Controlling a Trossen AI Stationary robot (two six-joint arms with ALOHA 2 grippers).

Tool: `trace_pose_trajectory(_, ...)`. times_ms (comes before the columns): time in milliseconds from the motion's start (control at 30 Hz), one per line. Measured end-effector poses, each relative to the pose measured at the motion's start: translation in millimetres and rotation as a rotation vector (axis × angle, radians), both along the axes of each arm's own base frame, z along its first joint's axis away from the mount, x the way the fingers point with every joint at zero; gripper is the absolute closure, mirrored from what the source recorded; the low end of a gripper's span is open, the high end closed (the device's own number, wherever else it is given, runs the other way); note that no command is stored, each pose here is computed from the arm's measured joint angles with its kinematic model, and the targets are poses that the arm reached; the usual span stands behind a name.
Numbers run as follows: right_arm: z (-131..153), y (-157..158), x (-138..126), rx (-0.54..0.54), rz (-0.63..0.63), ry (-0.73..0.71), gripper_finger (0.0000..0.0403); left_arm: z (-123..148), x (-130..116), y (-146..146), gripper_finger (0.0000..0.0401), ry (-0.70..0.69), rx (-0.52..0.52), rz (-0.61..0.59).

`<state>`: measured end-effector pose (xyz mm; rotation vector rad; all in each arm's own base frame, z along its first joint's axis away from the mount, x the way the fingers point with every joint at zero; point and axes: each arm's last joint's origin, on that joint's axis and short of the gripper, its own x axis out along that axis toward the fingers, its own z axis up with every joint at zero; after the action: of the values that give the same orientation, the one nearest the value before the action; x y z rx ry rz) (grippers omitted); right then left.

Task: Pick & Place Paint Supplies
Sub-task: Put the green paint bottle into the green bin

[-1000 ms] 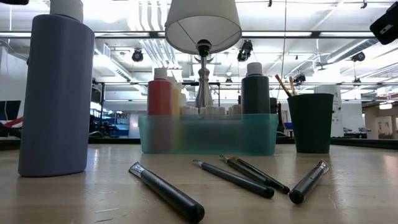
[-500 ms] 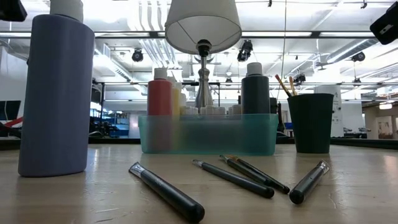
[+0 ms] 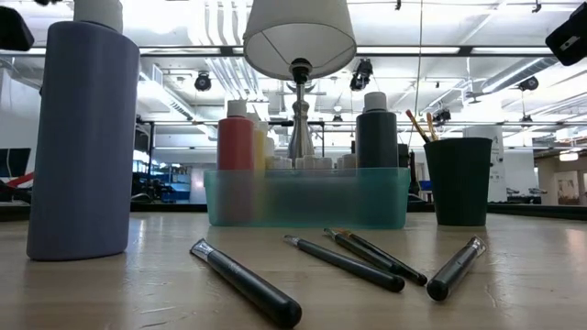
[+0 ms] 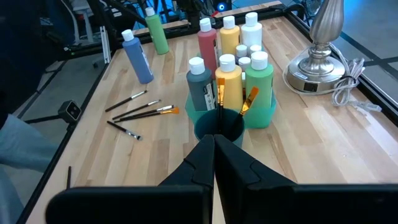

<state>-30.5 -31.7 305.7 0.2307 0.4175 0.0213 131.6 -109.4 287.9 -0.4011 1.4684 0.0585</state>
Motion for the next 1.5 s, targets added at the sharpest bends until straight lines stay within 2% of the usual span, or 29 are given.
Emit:
trace_pose_trajectory(167,0.0,0.0,-0.1,0.0,0.0,0.0,0.0394,-6.2,-0.6,0.6,0.0211,0.014,0.008,0.02)
trace_pose_trajectory(1500,0.0,0.0,-0.1,0.0,0.0,0.0,0.0394,-3.6,5.1,-2.1,0.021,-0.081,-0.009,0.037)
